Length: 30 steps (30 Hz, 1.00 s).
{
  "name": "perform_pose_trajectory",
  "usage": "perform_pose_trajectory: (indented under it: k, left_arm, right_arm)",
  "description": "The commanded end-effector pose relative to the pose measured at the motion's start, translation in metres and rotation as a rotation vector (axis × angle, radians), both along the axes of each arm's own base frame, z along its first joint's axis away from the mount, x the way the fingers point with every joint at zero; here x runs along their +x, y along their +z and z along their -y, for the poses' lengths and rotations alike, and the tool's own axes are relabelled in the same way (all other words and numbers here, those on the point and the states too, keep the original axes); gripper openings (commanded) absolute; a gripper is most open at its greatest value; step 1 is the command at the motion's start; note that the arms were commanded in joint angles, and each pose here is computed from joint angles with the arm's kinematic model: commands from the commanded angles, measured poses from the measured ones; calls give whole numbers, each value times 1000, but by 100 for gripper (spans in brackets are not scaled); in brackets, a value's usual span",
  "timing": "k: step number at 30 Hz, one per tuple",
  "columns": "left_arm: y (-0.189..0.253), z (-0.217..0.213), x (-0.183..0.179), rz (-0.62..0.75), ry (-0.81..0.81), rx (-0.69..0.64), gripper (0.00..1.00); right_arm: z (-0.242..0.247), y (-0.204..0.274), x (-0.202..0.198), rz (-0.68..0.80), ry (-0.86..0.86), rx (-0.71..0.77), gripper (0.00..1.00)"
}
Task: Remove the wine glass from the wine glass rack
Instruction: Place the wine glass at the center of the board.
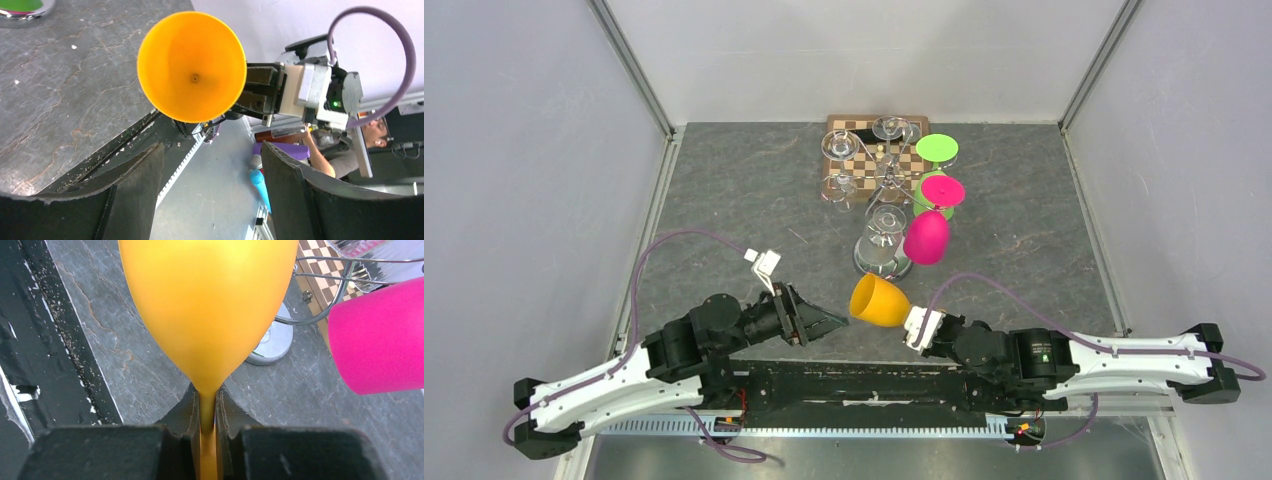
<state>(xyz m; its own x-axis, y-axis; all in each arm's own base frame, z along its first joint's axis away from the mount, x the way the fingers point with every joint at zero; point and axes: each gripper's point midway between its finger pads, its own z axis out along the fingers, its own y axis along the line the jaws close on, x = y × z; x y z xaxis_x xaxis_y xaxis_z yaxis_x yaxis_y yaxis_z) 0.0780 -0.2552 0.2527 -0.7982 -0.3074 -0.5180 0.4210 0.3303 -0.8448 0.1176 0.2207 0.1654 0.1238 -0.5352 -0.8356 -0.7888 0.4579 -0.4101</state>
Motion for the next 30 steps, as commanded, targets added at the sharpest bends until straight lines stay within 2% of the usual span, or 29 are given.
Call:
perform_pose_trajectory:
  k: [1,12,21,30]
  left_arm:
    - [-10,-6,12,-114,91,-28,77]
    - [-30,-1,22,-236,96,-31,76]
    - [-43,0,27,-300,98,-28,70]
    - [-53,-1,26,-332,92,-17,55]
  right_arm:
    - [-6,12,1,69,51,7,0]
    - [-20,31,-2,143,145,-10,0]
    - [-31,40,-4,171,184,-25,0]
    - [-39,47,-3,185,190,-25,0]
